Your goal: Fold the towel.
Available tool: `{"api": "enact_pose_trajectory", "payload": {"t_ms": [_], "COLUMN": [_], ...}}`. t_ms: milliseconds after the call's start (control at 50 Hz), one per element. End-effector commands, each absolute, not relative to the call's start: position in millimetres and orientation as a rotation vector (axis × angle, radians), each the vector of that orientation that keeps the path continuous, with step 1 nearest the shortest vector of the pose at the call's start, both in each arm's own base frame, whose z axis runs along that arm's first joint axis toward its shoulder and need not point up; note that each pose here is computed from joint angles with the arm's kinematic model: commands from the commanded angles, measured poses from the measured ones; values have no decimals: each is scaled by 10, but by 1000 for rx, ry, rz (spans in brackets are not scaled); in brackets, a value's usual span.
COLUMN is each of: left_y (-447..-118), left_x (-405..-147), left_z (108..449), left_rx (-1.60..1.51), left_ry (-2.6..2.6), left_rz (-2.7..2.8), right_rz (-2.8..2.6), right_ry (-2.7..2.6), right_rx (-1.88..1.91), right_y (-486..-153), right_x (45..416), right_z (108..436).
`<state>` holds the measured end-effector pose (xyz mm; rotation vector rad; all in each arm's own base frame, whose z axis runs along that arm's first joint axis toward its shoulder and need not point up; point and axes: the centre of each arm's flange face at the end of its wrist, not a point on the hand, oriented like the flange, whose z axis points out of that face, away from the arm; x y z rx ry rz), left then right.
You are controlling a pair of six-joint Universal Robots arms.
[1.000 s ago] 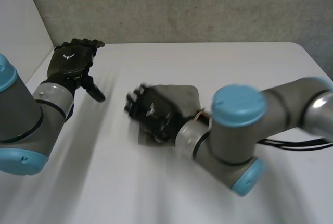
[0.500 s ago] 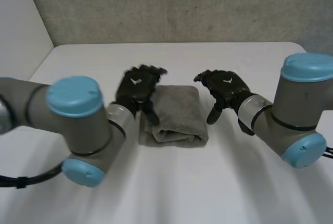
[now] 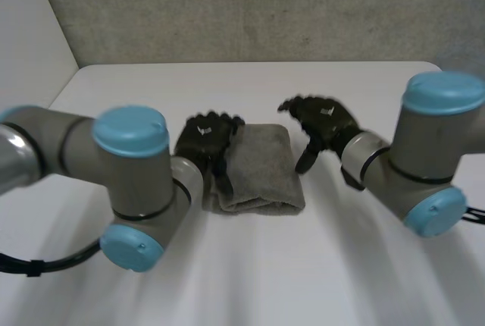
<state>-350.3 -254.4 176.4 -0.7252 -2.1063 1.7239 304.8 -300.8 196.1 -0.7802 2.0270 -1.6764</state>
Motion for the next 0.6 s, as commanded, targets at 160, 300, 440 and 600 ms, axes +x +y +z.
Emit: {"api": "enact_pose_trajectory", "payload": {"t_ms": [160,300,440,600], "left_y": [-2611,-2618,-2584,-2569], "left_x": [-2834,-2641,-2613,-2612], "left_z": [2992,3040,3013,2982], "left_rx": [-487,-444,-443,-446], "left_ry": [-1989,-2039,-2060,-2069], "left_rz": [2022,2030,2013,2003], "right_rz": [-2130,-2102,-2094,-2092], "right_ry": [1984,2073,2100,2089], "right_rx": [-473,-446,-434,-435], "right_y": [-2906,-2928,-2950,-2942], "right_x": [2442,2277,2227,2241], "right_z": [3073,3070,3049,3054]}}
